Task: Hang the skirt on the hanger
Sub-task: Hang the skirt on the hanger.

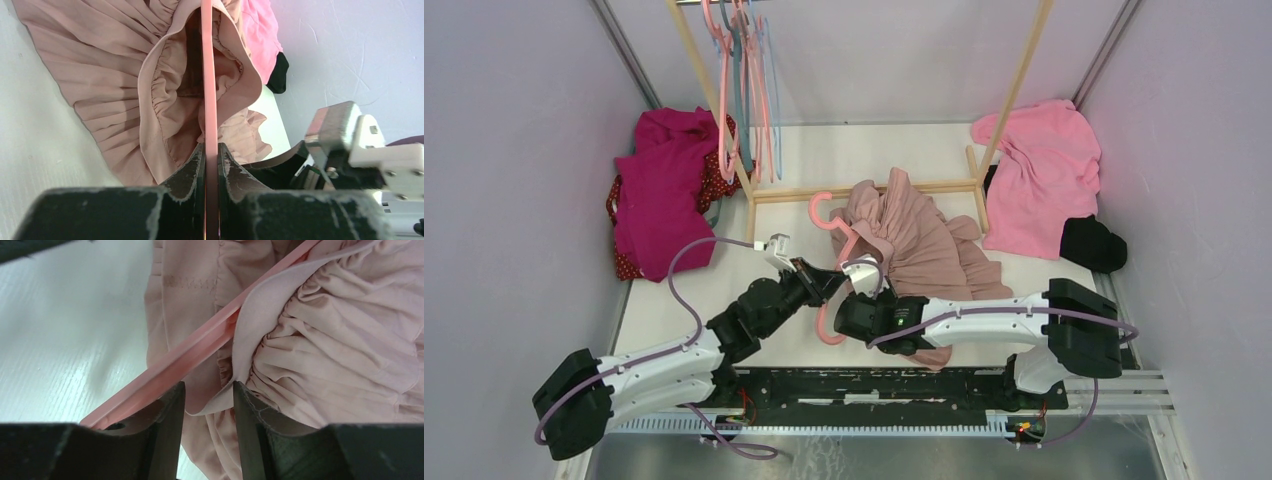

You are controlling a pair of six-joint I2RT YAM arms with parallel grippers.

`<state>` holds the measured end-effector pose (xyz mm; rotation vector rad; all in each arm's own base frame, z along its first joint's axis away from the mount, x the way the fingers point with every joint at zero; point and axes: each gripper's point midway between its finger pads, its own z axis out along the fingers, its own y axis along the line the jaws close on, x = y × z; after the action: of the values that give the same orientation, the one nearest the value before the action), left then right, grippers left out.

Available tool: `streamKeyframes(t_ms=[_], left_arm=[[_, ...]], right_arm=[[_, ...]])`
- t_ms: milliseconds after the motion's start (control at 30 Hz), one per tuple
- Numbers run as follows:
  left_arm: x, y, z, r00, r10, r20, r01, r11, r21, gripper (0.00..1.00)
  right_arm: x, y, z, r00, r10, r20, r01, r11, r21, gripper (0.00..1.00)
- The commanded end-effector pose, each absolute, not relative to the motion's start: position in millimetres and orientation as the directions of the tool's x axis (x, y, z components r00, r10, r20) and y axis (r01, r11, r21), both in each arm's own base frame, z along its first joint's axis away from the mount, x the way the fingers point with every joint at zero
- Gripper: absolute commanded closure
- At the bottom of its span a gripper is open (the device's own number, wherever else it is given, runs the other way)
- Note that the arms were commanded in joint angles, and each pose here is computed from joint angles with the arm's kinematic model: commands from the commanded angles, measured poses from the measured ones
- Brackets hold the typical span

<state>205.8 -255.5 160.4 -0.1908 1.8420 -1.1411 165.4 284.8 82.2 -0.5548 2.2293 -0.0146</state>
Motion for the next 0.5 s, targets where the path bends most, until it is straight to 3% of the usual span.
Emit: streamKeyframes(t_ms=[0,100,267,467], left_arm=[[211.6,-254.9,193.9,-0.478,-0.596,-0.645,0.382,0.521,-0.764,0.97],[213.0,-254.5,195.2,-0.47,-0.604,-0.644,0.384,0.517,-0.765,0.97],[216.6,-255.6,201.6,-0.45,-0.635,-0.628,0.39,0.492,-0.778,0.97],[226.0,-266.2,216.4,-0.419,-0.662,-0.621,0.415,0.469,-0.78,0.97]], right_arm=[[168.3,278.0,75.7,-0.58,-0.337,-0.742,-0.301,0.934,-0.189,0.59],[168.2,273.0,75.7,-0.585,-0.332,-0.74,-0.282,0.939,-0.199,0.68],[165.3,267.9,82.6,-0.595,-0.335,-0.731,-0.287,0.938,-0.196,0.99],[143.6,289.5,104.8,-0.627,-0.34,-0.701,-0.429,0.902,-0.054,0.99]])
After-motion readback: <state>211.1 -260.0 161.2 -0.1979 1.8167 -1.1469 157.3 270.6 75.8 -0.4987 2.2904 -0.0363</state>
